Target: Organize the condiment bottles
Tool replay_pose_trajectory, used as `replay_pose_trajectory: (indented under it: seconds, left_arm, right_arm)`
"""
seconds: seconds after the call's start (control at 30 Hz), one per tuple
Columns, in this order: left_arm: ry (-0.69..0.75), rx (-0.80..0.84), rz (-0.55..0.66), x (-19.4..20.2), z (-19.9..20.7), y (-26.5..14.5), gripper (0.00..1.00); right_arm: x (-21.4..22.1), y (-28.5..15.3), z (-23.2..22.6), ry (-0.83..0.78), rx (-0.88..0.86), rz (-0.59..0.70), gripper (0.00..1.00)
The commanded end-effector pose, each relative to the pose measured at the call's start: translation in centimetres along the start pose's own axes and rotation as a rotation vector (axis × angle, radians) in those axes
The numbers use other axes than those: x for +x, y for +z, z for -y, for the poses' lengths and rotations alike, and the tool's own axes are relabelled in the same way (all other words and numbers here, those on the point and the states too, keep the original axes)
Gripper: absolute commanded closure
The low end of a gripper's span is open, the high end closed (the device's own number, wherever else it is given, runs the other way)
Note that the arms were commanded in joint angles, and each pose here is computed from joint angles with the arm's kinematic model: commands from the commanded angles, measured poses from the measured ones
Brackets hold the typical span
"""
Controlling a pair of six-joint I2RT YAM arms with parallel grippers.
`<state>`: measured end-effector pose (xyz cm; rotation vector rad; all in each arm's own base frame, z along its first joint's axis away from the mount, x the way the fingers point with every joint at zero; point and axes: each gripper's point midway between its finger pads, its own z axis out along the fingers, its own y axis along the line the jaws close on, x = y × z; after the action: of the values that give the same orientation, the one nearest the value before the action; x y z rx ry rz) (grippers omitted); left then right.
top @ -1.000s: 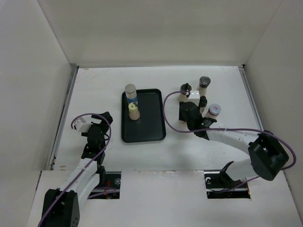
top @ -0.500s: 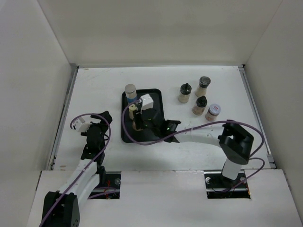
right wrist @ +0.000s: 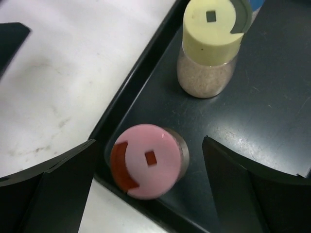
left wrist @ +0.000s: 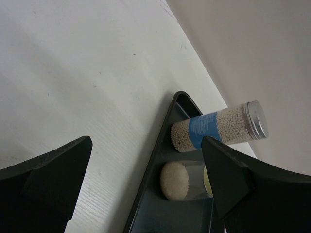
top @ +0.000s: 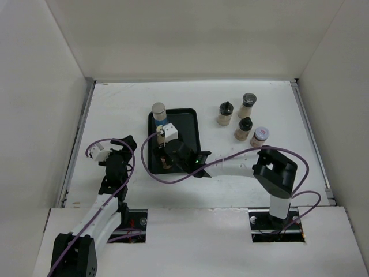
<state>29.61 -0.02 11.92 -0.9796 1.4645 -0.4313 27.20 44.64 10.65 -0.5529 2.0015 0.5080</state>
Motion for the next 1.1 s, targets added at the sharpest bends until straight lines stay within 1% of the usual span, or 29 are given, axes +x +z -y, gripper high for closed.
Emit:
replay_pose_trajectory:
  seconds: [0.0, 0.07, 0.13, 0.2, 0.3, 0.37, 0.5, 0.67, 0.97, 1.07]
  left_arm:
    - [-0.004, 0.025, 0.015, -0.6, 0.8, 0.2, 0.00]
    - [-0.008, 0.030, 0.027, -0.9, 0.9, 0.1, 0.00]
    - [-0.010, 0.029, 0.033, -1.0, 0.9, 0.1, 0.00]
    - [-0.007, 0.029, 0.024, -0.8, 0.9, 0.1, 0.00]
    - [-0.006, 0.031, 0.022, -0.7, 1.0, 0.1, 0.00]
    - [-0.007, 0.029, 0.026, -0.8, 0.9, 0.1, 0.00]
    - [-0.002, 0.030, 0.008, -0.4, 1.0, 0.2, 0.00]
    - [-0.003, 0.025, 0.018, -0.5, 0.8, 0.2, 0.00]
    - [0.005, 0.020, -0.001, -0.1, 0.8, 0.4, 0.00]
    - [-0.001, 0.018, 0.013, -0.4, 0.7, 0.4, 0.00]
  right_arm:
    - [-7.3, -3.2, 0.3, 0.076, -0.071, 0.169, 0.05]
    - [-8.9, -4.4, 3.2, 0.118, -0.049, 0.211, 0.05]
    - [-10.2, -5.1, 7.6, 0.164, 0.022, 0.250, 0.07]
    - [-10.6, -5.2, 12.6, 0.214, 0.121, 0.270, 0.10]
    - [-10.1, -5.0, 20.7, 0.276, 0.327, 0.273, 0.14]
    - [-9.8, -4.8, 24.8, 0.284, 0.430, 0.255, 0.13]
    - [-10.1, -4.4, 30.3, 0.252, 0.582, 0.225, 0.08]
    - [-10.3, -4.2, 33.7, 0.226, 0.712, 0.197, 0.06]
    - [-9.1, -1.6, 36.4, 0.238, 0.758, 0.140, 0.05]
    - [-8.6, -1.1, 36.9, 0.247, 0.764, 0.129, 0.05]
